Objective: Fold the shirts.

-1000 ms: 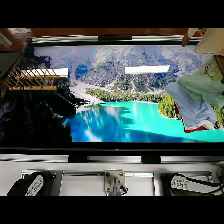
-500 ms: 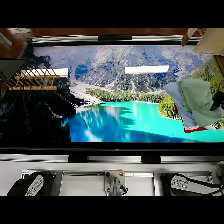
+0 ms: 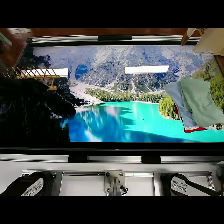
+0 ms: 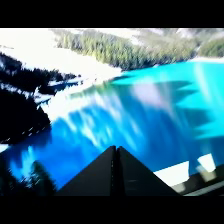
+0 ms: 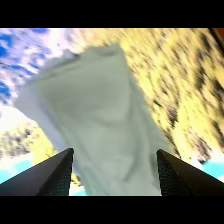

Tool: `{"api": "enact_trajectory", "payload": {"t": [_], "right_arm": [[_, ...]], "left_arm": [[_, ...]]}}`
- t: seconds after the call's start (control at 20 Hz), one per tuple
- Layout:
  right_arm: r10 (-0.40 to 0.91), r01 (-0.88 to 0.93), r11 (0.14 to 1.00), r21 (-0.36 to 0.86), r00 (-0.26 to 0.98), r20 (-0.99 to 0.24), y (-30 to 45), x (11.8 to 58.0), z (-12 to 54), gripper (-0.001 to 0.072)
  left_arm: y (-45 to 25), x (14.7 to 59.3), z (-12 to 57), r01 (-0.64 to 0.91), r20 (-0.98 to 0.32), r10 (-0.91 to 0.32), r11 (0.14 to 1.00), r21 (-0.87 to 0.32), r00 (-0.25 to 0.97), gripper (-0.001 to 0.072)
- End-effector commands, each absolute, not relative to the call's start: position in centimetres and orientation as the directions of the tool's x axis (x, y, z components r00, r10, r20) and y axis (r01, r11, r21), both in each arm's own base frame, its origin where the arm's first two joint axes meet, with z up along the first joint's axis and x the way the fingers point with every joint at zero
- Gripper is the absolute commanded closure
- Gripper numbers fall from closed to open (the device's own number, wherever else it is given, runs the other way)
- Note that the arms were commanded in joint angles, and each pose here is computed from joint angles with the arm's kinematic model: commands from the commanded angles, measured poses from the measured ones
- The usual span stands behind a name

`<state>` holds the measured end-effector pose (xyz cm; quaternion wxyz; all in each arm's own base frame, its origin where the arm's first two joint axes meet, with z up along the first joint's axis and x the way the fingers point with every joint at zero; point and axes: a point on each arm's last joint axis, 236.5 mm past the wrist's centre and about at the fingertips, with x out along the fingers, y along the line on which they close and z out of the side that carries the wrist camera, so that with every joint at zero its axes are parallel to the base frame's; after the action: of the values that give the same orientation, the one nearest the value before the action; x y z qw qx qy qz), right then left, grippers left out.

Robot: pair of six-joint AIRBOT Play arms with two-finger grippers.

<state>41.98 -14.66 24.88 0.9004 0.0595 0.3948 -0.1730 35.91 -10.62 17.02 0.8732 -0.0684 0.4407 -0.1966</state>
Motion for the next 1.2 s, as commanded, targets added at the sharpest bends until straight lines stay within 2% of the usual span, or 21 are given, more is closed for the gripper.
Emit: {"api": "enact_trajectory", "payload": {"t": [0.0, 0.05, 0.1, 0.15, 0.2, 0.35, 1.15], "right_arm": [[-0.060, 0.157, 0.986, 0.051, 0.629, -0.775, -3.7, 44.9, 22.4, 0.0098], [-0.006, 0.106, 0.992, 0.061, 0.542, -0.840, -0.8, 44.7, 19.0, 0.0097], [0.036, 0.066, 0.995, 0.075, 0.462, -0.886, 1.5, 44.3, 16.4, 0.0097], [0.070, 0.034, 0.995, 0.090, 0.386, -0.920, 3.5, 43.7, 14.2, 0.0097], [0.082, 0.011, 0.996, 0.090, 0.323, -0.943, 4.7, 43.2, 12.7, 0.0097], [0.085, -0.037, 0.996, 0.078, 0.244, -0.966, 6.9, 42.7, 10.5, 0.0098], [0.089, -0.064, 0.995, 0.075, 0.263, -0.961, 8.0, 43.1, 10.5, 0.0097]], "left_arm": [[-8.5, 36.9, 12.4, 0.233, -0.913, 0.008, 0.966, 0.112, 0.407, 0.0678], [-9.0, 37.1, 12.0, 0.266, -0.923, 0.066, 0.948, 0.177, 0.379, 0.0612], [-9.9, 37.1, 11.4, 0.292, -0.935, 0.083, 0.937, 0.191, 0.344, 0.0402], [-10.7, 37.0, 10.8, 0.312, -0.946, 0.091, 0.930, 0.192, 0.311, 0.0118], [-11.1, 36.9, 10.3, 0.323, -0.951, 0.097, 0.926, 0.194, 0.293, 0.0072], [-10.8, 37.2, 9.7, 0.318, -0.955, 0.106, 0.928, 0.196, 0.278, 0.0072], [-10.8, 37.6, 8.3, 0.319, -0.961, 0.119, 0.927, 0.198, 0.250, 0.0072]]}}
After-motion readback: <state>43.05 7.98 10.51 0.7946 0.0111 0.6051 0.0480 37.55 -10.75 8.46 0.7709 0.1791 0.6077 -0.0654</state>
